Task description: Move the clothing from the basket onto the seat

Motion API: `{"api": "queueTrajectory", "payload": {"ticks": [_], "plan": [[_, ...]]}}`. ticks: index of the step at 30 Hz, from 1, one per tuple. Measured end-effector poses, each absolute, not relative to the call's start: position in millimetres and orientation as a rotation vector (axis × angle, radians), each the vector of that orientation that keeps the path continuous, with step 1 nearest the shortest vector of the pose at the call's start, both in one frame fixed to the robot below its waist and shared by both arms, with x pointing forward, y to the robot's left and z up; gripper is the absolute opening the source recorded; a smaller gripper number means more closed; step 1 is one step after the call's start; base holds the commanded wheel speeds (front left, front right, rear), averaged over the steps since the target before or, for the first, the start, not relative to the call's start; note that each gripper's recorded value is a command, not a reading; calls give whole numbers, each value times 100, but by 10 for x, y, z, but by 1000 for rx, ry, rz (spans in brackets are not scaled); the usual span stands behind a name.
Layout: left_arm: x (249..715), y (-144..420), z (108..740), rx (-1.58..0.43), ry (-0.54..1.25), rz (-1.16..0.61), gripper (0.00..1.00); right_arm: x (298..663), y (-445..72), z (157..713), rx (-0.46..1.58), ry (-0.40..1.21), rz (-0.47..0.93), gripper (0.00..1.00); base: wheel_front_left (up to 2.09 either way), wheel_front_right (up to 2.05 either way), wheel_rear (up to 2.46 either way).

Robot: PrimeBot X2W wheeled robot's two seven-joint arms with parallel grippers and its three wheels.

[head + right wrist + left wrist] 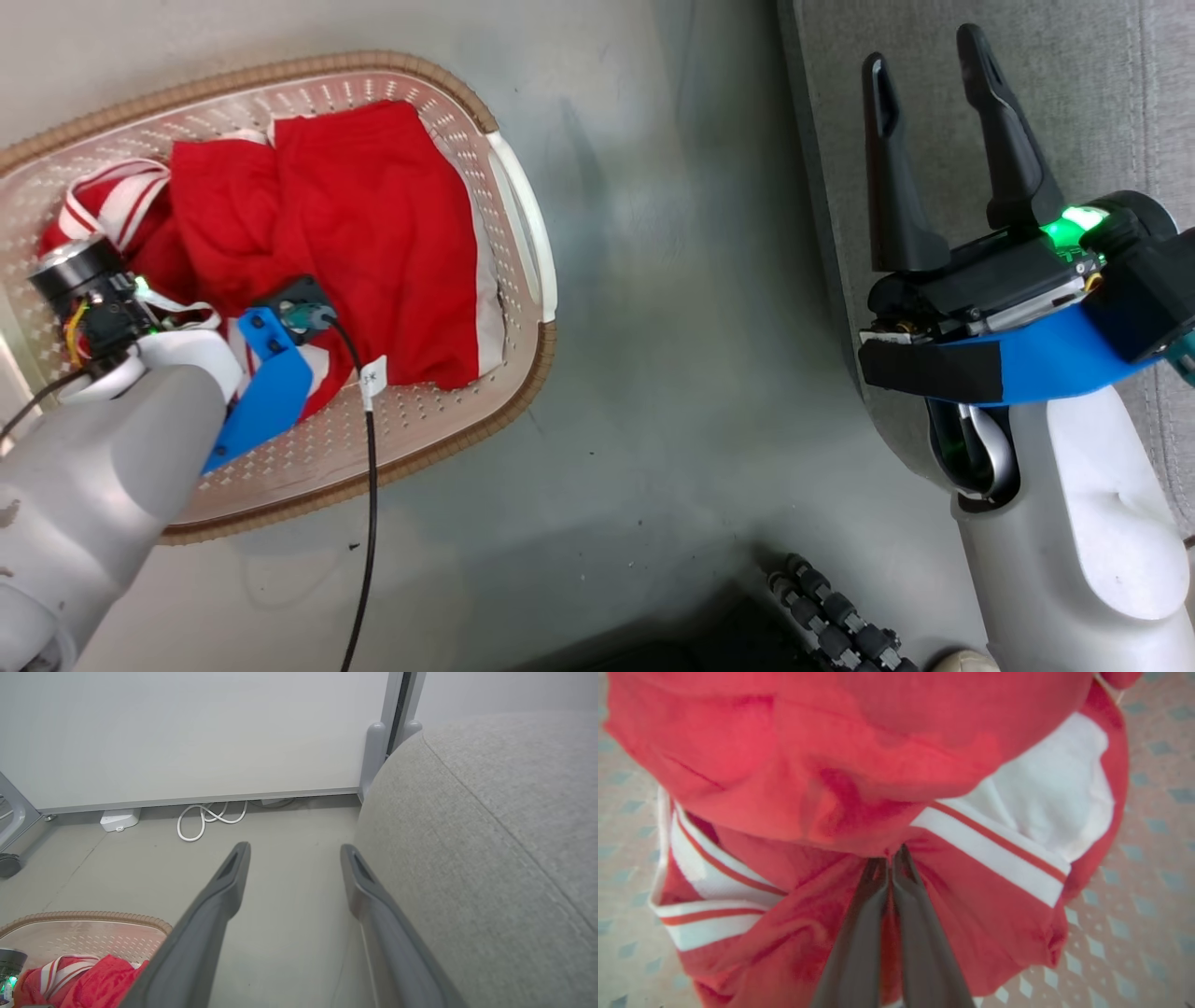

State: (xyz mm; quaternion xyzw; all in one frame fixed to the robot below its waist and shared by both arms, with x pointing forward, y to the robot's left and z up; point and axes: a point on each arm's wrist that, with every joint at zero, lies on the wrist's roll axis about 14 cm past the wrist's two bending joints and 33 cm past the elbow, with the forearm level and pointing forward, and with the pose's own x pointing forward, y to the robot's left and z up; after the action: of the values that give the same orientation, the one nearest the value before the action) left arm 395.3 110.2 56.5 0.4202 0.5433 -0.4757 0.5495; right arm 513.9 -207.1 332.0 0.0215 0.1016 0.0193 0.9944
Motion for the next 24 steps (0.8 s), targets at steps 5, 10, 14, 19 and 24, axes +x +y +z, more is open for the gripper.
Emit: {"api": "queueTrajectory", "payload": {"ticks": [5,10,14,19,24], "plan": [[3959,1001,713,944,1254,-1124,0,5158,-2077,3439,35,179,37,100,0,0,0],[3981,829,931,868,1191,-1124,0,5169,-2042,3560,30,155,43,100,0,0,0],[3973,691,1142,795,1137,-1120,0,5180,-1989,3686,31,130,53,100,0,0,0],[4009,545,1446,713,1058,-1100,0,5168,-1921,3863,25,97,67,100,0,0,0],[4034,421,1768,640,967,-1078,0,5132,-1859,4053,23,64,77,100,0,0,0]]}}
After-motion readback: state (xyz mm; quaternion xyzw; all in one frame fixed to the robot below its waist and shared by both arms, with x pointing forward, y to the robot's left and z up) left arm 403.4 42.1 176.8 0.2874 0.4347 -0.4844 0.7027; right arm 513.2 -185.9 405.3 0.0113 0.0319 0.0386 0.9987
